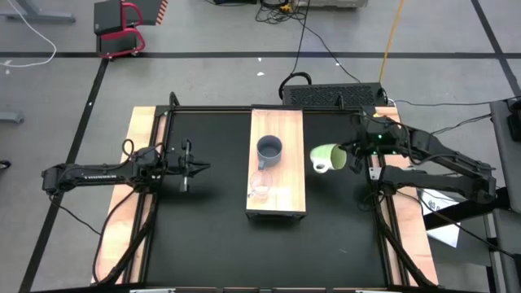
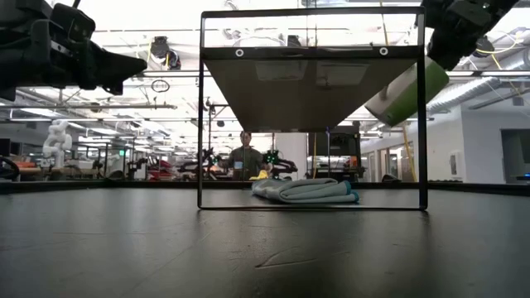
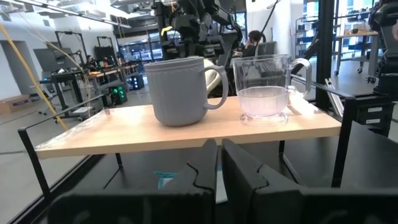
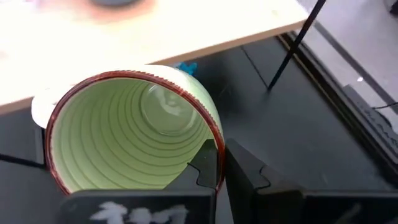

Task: Stack small to large cups/mugs on shelf
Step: Put the green mug on the shelf

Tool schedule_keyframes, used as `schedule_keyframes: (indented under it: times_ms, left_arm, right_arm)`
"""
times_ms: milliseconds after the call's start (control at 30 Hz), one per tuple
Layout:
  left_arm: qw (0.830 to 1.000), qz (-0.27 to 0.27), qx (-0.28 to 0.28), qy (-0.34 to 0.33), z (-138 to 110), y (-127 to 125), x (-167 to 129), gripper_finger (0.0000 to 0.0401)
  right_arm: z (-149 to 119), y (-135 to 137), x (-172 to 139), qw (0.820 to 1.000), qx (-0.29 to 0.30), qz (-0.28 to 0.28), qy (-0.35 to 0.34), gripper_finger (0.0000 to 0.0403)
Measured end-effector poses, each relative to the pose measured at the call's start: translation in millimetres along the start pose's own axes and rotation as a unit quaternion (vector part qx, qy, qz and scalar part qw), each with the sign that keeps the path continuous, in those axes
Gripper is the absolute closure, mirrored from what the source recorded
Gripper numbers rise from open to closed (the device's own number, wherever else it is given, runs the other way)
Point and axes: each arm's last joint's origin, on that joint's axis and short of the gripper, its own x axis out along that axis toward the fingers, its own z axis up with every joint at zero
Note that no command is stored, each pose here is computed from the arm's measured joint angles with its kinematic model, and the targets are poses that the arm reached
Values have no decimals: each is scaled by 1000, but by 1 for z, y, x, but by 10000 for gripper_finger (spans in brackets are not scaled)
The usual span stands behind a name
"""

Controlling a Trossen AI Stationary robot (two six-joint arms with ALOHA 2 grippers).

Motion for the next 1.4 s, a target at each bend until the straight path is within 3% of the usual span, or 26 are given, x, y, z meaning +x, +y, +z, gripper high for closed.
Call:
schedule_keyframes:
  times_ms: [200,433,833,1133,1400]
  left_arm:
    - [1000,0,-1,2,0,0,0,375]
    - [1000,0,-2,2,0,0,0,375]
    - [1000,0,6,2,0,0,0,375]
    - [1000,0,8,2,0,0,0,375]
    - [1000,0,7,2,0,0,0,375]
  right_arm:
    - [0,-1,-5,1000,-2,-24,-18,400]
    - [9,-1,-14,996,-11,-25,-87,400]
    - [69,-17,-52,978,9,-81,-193,400]
    - [118,-36,-52,976,-21,-43,-211,400]
    - [156,-70,-34,989,11,-10,-146,400]
